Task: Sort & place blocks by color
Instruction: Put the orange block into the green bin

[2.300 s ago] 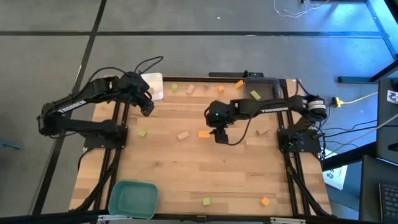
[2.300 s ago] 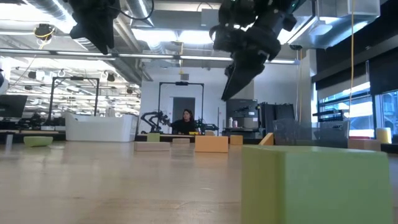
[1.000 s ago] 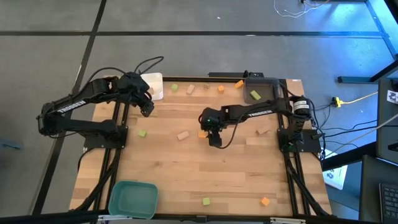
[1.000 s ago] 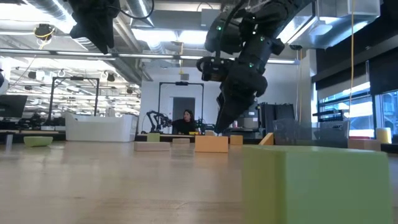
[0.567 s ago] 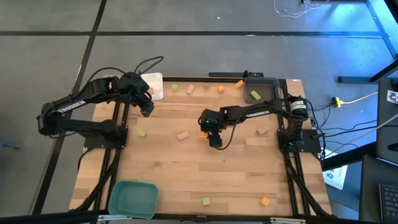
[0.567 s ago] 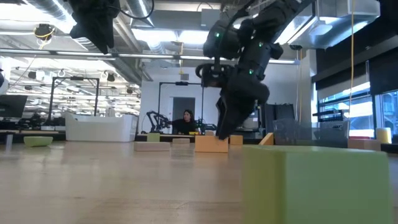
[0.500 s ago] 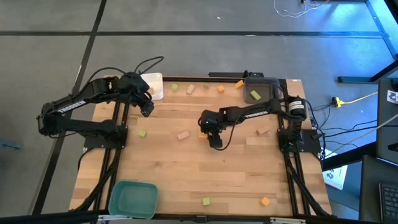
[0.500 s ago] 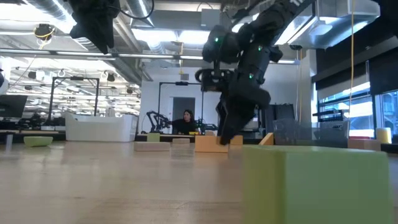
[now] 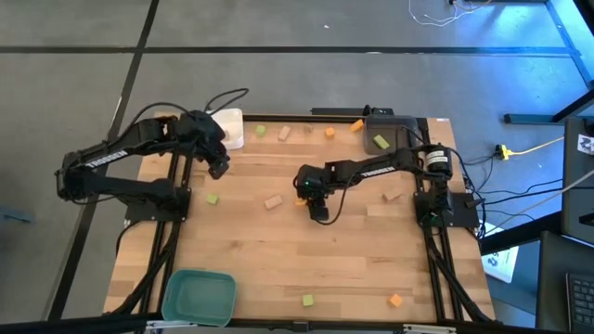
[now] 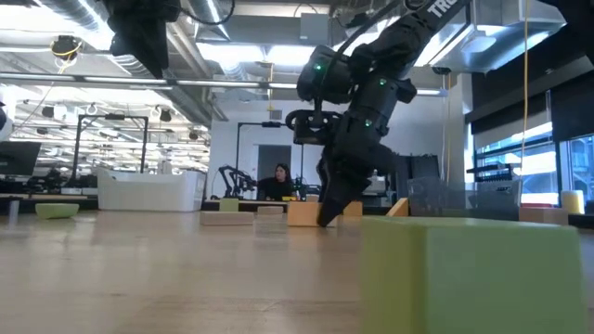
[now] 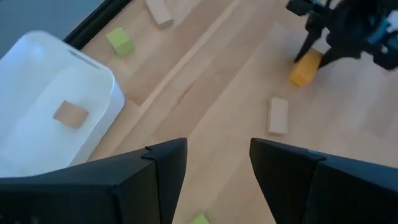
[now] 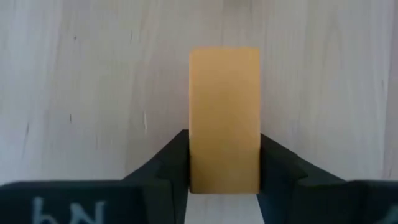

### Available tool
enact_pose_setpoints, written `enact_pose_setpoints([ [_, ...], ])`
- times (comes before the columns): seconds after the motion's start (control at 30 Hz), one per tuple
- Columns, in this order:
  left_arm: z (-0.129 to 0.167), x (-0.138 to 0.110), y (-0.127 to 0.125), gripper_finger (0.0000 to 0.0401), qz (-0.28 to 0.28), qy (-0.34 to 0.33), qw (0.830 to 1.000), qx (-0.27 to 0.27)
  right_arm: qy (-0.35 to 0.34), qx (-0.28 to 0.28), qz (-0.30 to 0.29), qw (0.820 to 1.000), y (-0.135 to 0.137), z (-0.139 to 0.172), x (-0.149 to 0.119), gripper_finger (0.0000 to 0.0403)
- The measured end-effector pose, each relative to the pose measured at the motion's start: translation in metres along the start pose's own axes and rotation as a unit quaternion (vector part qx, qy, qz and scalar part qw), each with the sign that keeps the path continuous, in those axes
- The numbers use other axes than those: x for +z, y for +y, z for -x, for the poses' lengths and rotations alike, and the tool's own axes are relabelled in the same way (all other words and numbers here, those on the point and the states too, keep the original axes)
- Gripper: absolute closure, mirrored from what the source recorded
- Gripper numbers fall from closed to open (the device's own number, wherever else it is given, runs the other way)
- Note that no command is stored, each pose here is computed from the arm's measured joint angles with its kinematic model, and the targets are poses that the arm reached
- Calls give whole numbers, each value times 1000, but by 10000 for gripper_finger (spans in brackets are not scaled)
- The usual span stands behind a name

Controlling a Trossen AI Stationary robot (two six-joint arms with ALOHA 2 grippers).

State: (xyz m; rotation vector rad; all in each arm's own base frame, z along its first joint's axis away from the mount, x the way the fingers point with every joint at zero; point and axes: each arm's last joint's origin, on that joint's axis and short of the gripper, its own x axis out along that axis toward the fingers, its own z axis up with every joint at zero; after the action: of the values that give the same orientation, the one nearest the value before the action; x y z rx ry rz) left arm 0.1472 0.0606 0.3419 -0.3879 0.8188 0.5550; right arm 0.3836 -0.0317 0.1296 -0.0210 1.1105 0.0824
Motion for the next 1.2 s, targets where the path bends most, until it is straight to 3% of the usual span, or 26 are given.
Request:
enact_pose_setpoints([
  [0.27, 1, -4, -13, 232, -178, 0, 984, -24, -20, 2, -43, 999, -5, 3, 7, 274],
  [0.37, 2, -5, -20, 232, -218, -9, 975, -28, -21, 14, -48, 999, -8, 13, 19, 274],
  [0.63, 7, -6, -37, 232, -338, -60, 939, 27, -39, 73, -35, 996, -13, 69, 72, 274],
  [0.77, 11, -3, -49, 232, -371, -102, 923, 15, -75, 64, -22, 995, -19, 108, 100, 274],
  [1.0, 18, -3, -66, 232, -466, -160, 870, 0, -168, 106, -19, 980, -32, 169, 132, 274],
  [1.2, 27, 1, -80, 232, -538, -226, 812, 7, -194, 120, -26, 973, -39, 185, 137, 274],
])
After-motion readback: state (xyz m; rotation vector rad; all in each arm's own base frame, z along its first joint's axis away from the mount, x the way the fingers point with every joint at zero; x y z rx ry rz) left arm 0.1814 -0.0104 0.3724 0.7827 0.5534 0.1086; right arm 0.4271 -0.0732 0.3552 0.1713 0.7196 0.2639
